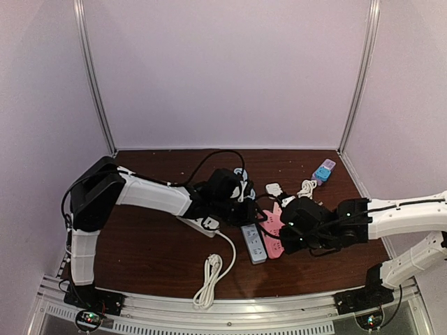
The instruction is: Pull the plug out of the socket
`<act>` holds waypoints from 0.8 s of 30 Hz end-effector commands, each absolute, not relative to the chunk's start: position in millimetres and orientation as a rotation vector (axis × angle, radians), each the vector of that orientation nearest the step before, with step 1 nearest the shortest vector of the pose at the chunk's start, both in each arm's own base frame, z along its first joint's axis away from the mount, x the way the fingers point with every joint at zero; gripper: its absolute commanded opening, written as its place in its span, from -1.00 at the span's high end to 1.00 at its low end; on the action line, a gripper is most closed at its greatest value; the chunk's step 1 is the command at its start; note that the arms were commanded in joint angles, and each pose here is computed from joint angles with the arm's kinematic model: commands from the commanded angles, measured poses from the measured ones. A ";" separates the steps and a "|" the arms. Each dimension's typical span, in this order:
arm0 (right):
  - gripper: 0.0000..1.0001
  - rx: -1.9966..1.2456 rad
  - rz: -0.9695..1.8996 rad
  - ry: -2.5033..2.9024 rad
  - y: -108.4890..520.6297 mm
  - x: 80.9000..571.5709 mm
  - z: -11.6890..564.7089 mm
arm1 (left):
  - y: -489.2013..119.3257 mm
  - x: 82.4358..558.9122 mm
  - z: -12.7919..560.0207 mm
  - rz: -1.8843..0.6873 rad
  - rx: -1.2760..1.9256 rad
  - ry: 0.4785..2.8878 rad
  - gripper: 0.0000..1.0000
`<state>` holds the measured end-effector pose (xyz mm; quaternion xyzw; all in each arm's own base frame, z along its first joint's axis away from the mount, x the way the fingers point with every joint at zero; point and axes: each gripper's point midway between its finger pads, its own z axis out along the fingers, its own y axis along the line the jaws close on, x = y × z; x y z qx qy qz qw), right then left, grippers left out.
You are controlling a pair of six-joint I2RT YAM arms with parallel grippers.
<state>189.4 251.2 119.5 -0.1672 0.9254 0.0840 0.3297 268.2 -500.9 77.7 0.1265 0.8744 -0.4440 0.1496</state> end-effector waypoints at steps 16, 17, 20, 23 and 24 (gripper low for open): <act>0.97 -0.060 0.238 2.432 193.6 218.4 158.2 | -500.2 270.3 108.6 -1.188 0.435 2.407 1.00; 0.97 -0.040 0.246 2.431 190.5 220.2 157.6 | -499.0 272.1 118.5 -1.189 0.433 2.383 1.00; 0.98 0.028 0.275 2.430 181.0 227.0 154.2 | -494.2 276.1 147.6 -1.174 0.441 2.313 1.00; 0.98 0.088 0.314 2.423 173.5 233.5 152.8 | -488.3 277.3 173.0 -1.158 0.452 2.261 1.00; 0.97 0.098 0.334 2.416 173.0 235.0 153.1 | -486.6 276.9 180.1 -1.154 0.457 2.247 1.00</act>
